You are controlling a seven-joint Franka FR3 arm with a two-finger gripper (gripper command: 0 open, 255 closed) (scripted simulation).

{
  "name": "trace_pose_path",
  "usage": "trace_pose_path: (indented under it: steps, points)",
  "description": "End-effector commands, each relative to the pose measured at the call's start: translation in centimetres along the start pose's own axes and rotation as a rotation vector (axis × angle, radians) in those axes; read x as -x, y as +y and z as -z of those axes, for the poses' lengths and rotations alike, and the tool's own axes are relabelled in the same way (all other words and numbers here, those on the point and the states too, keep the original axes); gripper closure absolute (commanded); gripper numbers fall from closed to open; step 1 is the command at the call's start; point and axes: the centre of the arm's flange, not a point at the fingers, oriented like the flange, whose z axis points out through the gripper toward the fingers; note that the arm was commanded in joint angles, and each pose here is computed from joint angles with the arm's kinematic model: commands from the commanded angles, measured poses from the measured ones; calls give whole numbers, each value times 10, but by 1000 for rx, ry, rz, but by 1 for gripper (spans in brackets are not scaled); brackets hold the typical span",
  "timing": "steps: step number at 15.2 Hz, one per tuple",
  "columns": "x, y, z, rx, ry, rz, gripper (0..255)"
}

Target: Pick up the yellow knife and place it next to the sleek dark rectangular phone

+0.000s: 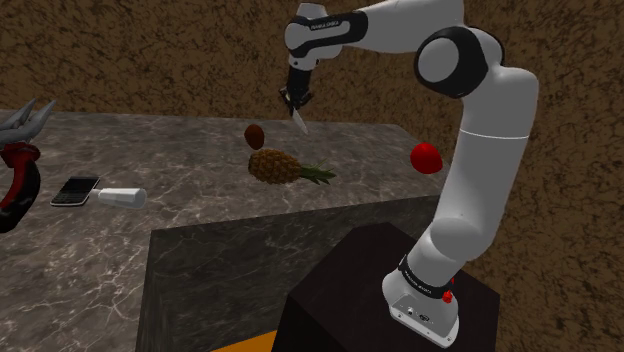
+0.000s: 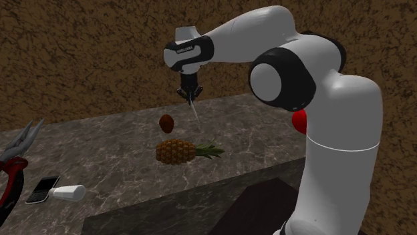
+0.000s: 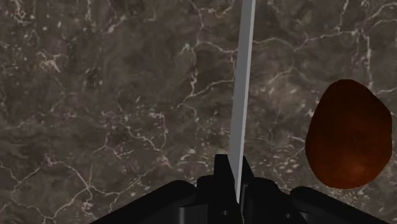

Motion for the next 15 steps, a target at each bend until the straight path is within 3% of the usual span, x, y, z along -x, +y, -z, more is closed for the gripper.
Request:
trace_pose_path:
  steps: [1, 15]
  points:
    - [15, -25, 1, 0, 0, -1, 255]
    - [103, -187, 4, 0, 0, -1, 255]
